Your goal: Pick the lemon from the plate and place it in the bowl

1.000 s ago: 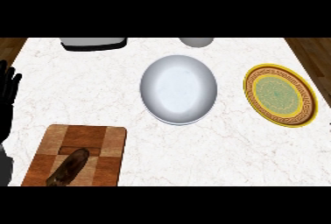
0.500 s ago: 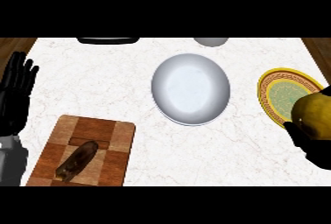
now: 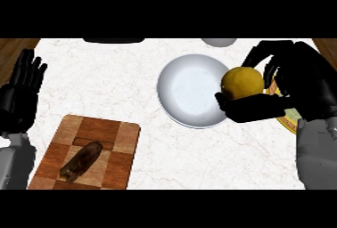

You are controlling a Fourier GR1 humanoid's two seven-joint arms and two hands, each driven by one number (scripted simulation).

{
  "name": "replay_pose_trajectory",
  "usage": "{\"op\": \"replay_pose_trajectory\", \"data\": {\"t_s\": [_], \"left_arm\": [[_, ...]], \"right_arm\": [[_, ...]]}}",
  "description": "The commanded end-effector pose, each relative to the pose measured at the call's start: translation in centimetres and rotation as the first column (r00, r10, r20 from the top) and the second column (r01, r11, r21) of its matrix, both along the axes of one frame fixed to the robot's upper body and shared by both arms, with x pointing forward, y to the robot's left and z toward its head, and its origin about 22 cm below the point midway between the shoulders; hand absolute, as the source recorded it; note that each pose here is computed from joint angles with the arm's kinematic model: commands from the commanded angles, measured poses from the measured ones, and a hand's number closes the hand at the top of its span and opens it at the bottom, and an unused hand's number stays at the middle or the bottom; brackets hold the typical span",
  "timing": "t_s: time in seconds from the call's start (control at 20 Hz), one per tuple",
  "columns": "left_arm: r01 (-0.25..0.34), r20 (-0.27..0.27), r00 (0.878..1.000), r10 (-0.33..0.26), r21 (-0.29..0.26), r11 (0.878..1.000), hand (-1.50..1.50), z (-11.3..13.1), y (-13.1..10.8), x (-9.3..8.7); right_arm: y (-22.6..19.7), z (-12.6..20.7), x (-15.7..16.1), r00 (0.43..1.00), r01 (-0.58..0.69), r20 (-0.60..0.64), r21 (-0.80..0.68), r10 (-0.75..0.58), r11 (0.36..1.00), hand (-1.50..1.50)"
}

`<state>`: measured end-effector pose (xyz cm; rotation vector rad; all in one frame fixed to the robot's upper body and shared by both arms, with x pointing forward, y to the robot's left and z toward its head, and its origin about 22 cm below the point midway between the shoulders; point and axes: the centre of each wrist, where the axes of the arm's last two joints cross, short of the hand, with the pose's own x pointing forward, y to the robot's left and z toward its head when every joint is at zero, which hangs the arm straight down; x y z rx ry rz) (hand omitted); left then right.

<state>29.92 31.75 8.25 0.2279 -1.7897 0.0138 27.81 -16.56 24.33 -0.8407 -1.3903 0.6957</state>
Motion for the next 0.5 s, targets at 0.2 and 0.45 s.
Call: {"op": "replay_pose_trajectory", "data": {"t_s": [0.2, 0.45], "left_arm": [[-0.004, -0.008, 1.0, 0.004, 0.003, 1.0, 0.0, 0.1, 0.1, -0.5], [0.0, 0.005, 1.0, 0.0, -0.008, 1.0, 0.0, 0.8, 0.3, -0.1]], "right_arm": [[6.2, -6.0, 4.2, 0.99, 0.107, -0.087, -0.088, -0.114, 0.99, 1.5], [5.6, -11.2, 6.2, 0.958, 0.225, -0.165, -0.081, -0.236, 0.971, 1.5]]}}
